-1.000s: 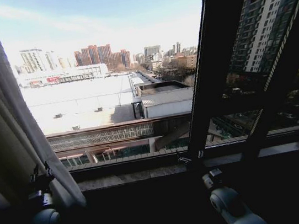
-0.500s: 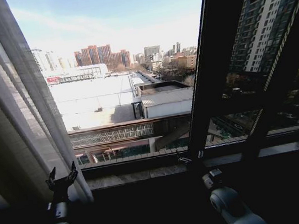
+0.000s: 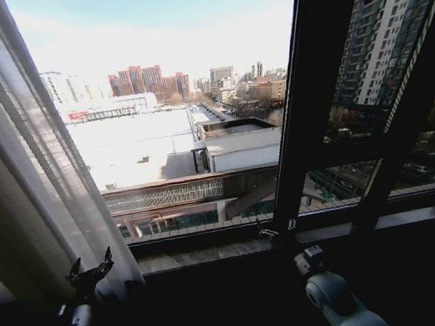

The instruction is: Open the curtains by pulling them apart, changing their state from closed to fully open.

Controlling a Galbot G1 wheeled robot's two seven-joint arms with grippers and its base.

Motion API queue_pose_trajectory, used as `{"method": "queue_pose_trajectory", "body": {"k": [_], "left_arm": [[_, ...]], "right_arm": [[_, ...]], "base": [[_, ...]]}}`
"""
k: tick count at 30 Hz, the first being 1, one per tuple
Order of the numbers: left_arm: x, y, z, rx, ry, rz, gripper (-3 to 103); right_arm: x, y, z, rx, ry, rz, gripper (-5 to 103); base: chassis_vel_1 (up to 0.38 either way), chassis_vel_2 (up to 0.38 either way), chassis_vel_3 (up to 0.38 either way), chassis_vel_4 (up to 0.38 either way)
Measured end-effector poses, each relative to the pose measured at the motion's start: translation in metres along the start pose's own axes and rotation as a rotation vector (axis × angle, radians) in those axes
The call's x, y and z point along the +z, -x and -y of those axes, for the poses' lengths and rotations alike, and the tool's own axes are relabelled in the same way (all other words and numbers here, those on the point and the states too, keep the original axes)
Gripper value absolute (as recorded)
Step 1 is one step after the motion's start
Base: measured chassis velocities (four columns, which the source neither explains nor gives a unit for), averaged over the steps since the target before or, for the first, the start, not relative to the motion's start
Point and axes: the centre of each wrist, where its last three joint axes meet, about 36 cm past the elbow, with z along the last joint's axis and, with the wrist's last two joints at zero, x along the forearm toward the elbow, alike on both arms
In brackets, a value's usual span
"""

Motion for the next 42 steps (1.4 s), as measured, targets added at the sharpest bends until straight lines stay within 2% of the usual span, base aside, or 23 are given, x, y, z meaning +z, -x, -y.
{"method": "queue_pose_trajectory", "body": {"k": [16,19,22,26,35,42], "left_arm": [[0.003,0.000,-0.002,-0.050,-0.001,-0.002,100],[0.003,0.000,-0.003,-0.031,0.008,0.001,100],[0.008,-0.006,0.002,0.030,0.027,0.012,100],[0.013,-0.012,0.008,0.073,0.035,0.018,100],[0.022,-0.014,0.015,0.091,0.042,0.013,100],[0.024,-0.014,0.016,0.129,0.068,0.018,100]], "right_arm": [[0.000,0.000,0.000,0.000,0.000,0.000,100],[0.000,0.000,0.000,0.000,0.000,0.000,100],[0.000,0.000,0.000,0.000,0.000,0.000,100],[0.000,0.000,0.000,0.000,0.000,0.000,100],[0.000,0.000,0.000,0.000,0.000,0.000,100],[0.000,0.000,0.000,0.000,0.000,0.000,100]], "base": [[0.000,0.000,0.000,0.000],[0.000,0.000,0.000,0.000],[0.000,0.000,0.000,0.000],[0.000,0.000,0.000,0.000],[0.000,0.000,0.000,0.000],[0.000,0.000,0.000,0.000]]}}
